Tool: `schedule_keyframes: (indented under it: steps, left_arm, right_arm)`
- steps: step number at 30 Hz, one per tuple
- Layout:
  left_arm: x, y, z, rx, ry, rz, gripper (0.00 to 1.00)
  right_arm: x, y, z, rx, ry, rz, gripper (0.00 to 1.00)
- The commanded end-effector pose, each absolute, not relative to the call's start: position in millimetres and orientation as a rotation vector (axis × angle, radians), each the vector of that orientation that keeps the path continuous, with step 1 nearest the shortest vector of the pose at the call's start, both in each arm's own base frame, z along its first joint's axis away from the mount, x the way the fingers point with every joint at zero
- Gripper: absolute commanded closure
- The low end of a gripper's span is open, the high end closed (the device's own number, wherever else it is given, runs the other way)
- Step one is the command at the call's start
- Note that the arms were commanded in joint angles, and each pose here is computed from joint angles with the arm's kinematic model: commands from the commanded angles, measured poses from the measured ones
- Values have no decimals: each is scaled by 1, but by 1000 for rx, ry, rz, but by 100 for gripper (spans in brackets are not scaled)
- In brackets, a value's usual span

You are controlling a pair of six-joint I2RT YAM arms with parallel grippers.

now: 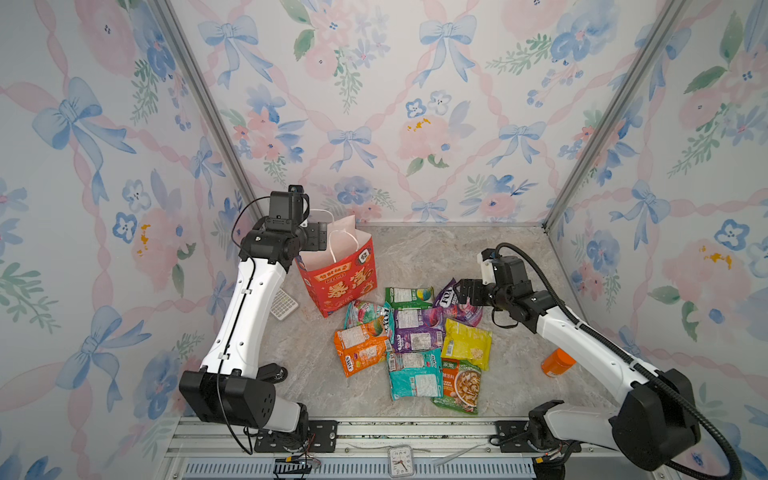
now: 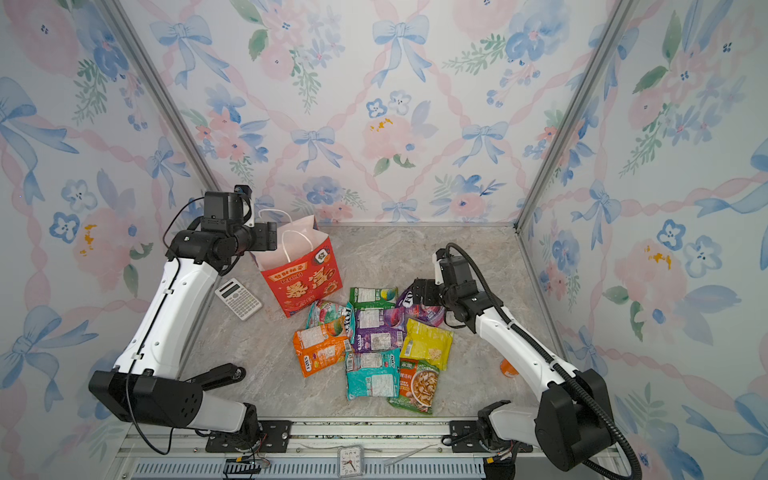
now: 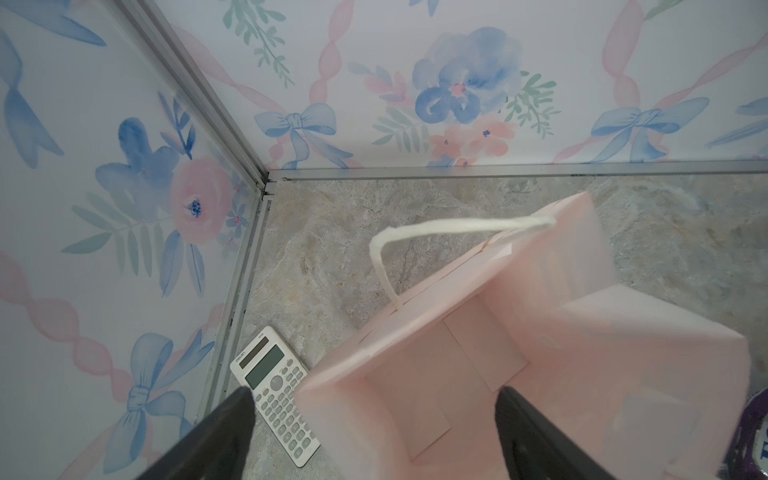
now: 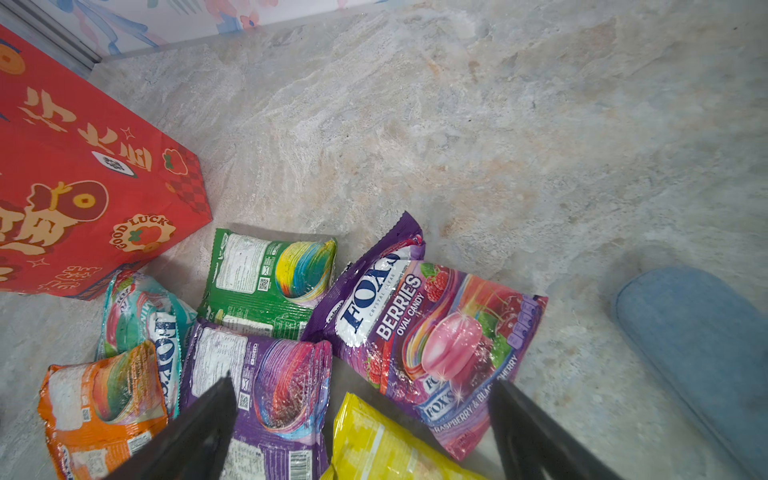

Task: Place the snacks into the paper bag
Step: 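Grasp the paper bag's rim with the left gripper and pull it nearer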

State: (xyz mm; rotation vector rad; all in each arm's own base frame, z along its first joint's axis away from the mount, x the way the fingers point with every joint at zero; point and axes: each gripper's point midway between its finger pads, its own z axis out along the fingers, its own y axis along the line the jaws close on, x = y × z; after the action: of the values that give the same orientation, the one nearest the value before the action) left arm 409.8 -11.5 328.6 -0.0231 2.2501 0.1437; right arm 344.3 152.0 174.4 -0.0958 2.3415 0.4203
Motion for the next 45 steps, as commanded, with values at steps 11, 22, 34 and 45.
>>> schedule_keyframes:
  steps: [11, 22, 34, 45]
  left_arm:
    - [441, -9, 313, 32, 2301, 186, 13]
    - [456, -14, 291, 68, 2368, 89, 26]
    - [465, -20, 273, 97, 2436, 5, 42]
    - [457, -28, 278, 103, 2438, -89, 67]
  right_arm:
    - [337, 151, 189, -93, 2326, 422, 3]
    - [340, 153, 189, -89, 2326, 430, 3]
    - [343, 158, 185, -85, 2337, 454, 3]
    - [353, 169, 178, -83, 2354, 489, 3]
